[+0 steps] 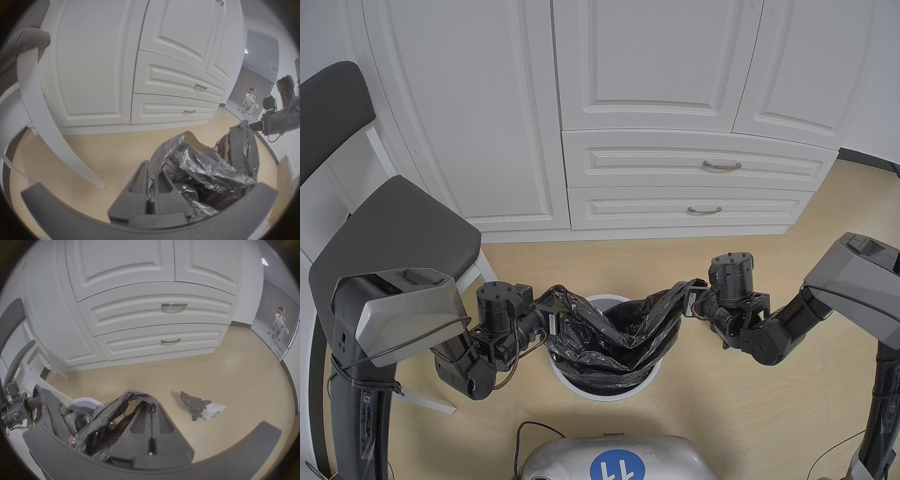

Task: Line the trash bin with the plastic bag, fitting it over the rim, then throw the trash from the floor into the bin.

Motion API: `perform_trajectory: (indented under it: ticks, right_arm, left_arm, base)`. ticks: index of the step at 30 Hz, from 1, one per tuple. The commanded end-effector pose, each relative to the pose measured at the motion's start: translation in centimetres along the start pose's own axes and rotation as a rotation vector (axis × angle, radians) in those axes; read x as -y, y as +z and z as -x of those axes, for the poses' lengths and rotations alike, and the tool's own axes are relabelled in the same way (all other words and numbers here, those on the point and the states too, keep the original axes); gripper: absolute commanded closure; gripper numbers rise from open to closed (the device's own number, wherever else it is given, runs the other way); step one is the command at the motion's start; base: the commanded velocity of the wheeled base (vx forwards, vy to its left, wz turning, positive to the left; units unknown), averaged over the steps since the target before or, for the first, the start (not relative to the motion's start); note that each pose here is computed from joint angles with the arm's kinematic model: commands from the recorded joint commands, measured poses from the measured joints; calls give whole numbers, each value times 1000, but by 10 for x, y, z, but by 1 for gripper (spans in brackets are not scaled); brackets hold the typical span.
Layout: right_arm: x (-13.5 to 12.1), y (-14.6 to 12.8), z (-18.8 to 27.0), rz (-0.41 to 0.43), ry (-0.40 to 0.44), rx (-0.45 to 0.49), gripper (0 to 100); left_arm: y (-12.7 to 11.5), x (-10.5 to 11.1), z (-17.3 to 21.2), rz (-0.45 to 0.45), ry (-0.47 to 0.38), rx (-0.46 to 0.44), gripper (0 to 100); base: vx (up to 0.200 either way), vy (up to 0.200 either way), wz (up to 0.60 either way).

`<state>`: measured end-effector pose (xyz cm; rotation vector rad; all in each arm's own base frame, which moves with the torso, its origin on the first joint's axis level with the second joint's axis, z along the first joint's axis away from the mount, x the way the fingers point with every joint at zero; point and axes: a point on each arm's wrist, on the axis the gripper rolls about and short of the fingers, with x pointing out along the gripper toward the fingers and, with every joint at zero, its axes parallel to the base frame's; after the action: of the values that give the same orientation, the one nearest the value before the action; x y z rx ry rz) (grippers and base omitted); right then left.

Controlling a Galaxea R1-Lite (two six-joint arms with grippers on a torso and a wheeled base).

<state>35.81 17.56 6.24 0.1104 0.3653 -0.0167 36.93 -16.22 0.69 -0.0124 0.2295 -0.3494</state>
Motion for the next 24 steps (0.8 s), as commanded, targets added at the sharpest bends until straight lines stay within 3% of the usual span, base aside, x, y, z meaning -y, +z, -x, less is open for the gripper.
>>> perform_trajectory:
  ticks: [1,11,16,24]
  right_arm:
    - [4,-25,-32,0,-37,-41,100]
    - [-4,-44,-57,-66,-34,-35,100]
    - [-8,-46,-65,-106,-41,-19,100]
    - [-12,-51,-73,-143,-24,23,100]
  left_arm:
    - [-25,12,-10,-4,-26,-42,100]
    - [-45,23,-22,25,-44,-65,100]
    - [-58,27,-32,20,6,-66,100]
    - [-70,30,-37,20,3,-45,100]
  base:
    - [0,0,0]
    - [0,0,0]
    - [0,0,0]
    - [0,0,0]
